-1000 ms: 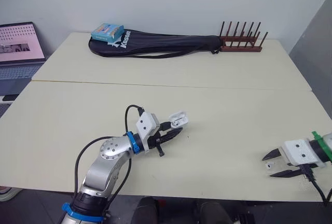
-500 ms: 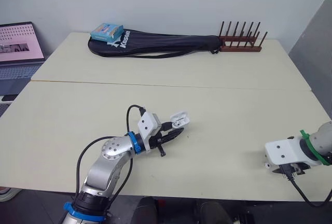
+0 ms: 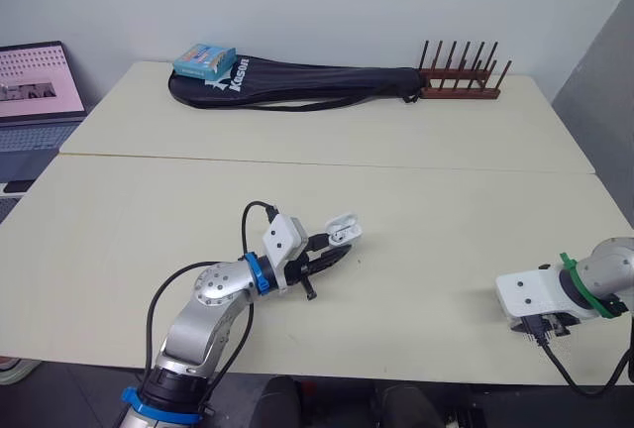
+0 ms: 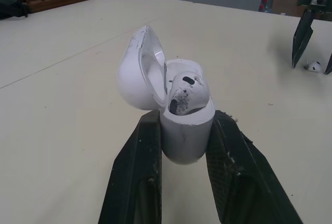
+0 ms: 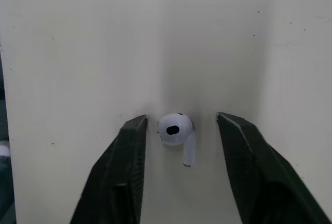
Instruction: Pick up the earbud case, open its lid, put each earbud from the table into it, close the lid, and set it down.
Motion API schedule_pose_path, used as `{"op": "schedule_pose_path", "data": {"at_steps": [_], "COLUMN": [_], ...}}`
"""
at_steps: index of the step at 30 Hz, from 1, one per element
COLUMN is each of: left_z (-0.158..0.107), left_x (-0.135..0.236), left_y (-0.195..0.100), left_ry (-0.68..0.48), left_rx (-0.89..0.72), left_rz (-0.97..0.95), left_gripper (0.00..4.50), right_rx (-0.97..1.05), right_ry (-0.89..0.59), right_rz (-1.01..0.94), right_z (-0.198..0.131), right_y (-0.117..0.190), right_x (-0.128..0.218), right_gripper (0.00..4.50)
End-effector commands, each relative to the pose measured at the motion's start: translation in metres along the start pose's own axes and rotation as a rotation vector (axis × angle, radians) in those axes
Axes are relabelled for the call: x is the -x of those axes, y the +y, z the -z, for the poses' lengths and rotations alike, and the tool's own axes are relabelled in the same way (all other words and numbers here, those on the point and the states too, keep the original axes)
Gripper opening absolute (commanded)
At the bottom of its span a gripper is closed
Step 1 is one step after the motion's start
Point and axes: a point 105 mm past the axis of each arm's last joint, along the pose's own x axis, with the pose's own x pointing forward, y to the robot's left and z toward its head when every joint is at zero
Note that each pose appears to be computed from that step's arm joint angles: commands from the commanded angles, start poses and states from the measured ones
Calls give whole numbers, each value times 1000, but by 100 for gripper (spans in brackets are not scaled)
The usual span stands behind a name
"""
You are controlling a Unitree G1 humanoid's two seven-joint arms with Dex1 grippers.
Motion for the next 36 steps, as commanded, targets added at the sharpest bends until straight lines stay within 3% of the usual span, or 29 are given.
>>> {"op": "schedule_pose_path", "data": {"at_steps": [1, 3, 11, 14, 19, 25, 30, 36], "left_z": [-10, -9, -10, -10, -14, -19, -24, -27], "left_x": [-2, -2, -3, -5, -8, -12, -15, -17], "left_y": [-1, 0, 1, 1, 6, 14, 16, 19], "left_ry": [-34, -33, -35, -40, -54, -73, -88, -95], "left_rx": [-24, -25, -28, -30, -38, -51, -60, -63], "left_rz": [3, 4, 9, 11, 9, -1, 12, 26], "left_gripper": [79, 79, 79, 79, 79, 79, 79, 79], "right_rx": [8, 7, -5, -32, -110, -184, -246, -276], "right_ry": [-3, -9, -93, -253, -708, -1098, -1254, -1277], "right_rz": [10, 10, 74, 139, 299, 486, 599, 662], "right_z": [-2, -3, -18, -44, -114, -163, -188, -196], "right_y": [-2, -3, -17, -31, -59, -73, -82, -93], "right_x": [0, 0, 18, 31, 59, 71, 58, 39], "right_gripper": [101, 35, 35, 35, 35, 35, 35, 35]}}
